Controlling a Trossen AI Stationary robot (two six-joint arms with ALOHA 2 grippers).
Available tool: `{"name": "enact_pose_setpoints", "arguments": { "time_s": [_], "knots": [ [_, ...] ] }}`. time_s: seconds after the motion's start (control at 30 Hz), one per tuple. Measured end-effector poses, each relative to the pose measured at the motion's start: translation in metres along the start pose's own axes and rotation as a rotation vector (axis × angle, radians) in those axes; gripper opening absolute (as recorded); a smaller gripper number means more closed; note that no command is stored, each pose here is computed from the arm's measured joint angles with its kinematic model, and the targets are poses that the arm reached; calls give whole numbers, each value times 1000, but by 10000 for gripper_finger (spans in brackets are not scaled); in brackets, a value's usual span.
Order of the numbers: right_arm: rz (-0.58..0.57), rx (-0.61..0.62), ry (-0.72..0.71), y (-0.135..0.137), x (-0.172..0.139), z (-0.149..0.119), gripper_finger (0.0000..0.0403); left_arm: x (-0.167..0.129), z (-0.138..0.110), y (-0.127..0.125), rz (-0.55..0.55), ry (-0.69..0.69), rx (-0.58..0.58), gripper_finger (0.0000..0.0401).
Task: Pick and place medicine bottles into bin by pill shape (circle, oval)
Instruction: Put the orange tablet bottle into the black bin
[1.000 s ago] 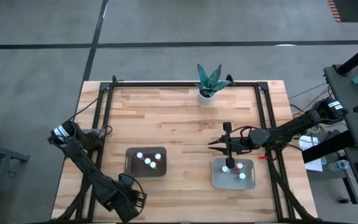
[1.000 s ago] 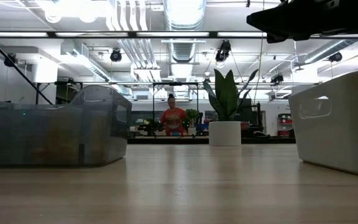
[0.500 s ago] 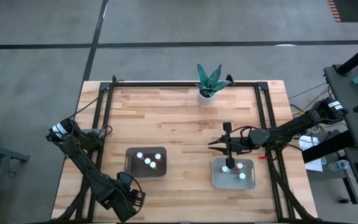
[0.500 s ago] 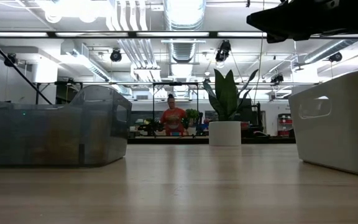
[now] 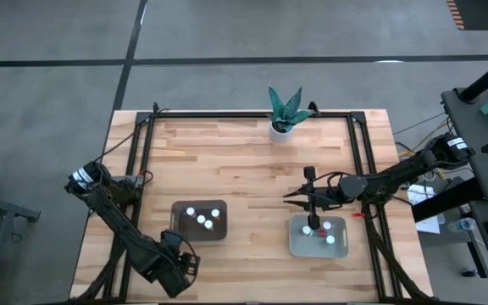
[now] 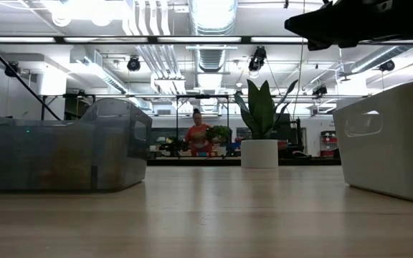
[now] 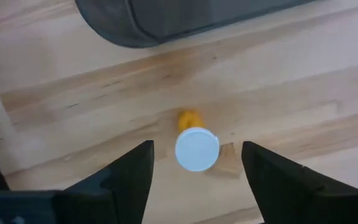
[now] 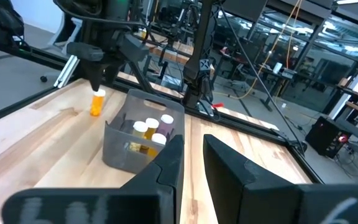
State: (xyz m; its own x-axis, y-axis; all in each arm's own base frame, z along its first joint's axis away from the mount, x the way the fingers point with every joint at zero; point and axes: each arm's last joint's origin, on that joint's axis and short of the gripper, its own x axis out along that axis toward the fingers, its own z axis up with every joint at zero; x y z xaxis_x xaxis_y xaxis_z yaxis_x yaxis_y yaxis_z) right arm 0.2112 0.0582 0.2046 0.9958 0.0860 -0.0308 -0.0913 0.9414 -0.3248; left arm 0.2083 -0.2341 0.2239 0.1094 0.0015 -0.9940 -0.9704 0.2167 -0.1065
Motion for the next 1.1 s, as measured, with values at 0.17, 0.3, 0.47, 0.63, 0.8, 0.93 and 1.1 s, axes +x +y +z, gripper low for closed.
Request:
{"name": "enact_pose_setpoints", "arguments": {
  "time_s": [0.17,0.3,0.47,0.63,0.8,0.93,1.1],
  "knots": [
    [3,-2,11,0,0,-1,52,3,1,1,3,-4,-2,228],
    [4,-2,12,0,0,-1,52,10,0,1,-21,15,-5,228],
    [5,-2,14,0,0,-1,52,18,0,3,-24,20,-5,228],
    [5,-2,14,0,0,-1,52,18,1,3,-23,20,-4,208],
    [5,-1,14,0,0,-1,52,18,1,3,-23,20,0,167],
    [5,-1,15,0,0,-1,52,19,1,3,-22,20,2,137],
    [5,-1,15,0,0,-1,52,19,1,3,-24,22,4,108]
  ]
}}
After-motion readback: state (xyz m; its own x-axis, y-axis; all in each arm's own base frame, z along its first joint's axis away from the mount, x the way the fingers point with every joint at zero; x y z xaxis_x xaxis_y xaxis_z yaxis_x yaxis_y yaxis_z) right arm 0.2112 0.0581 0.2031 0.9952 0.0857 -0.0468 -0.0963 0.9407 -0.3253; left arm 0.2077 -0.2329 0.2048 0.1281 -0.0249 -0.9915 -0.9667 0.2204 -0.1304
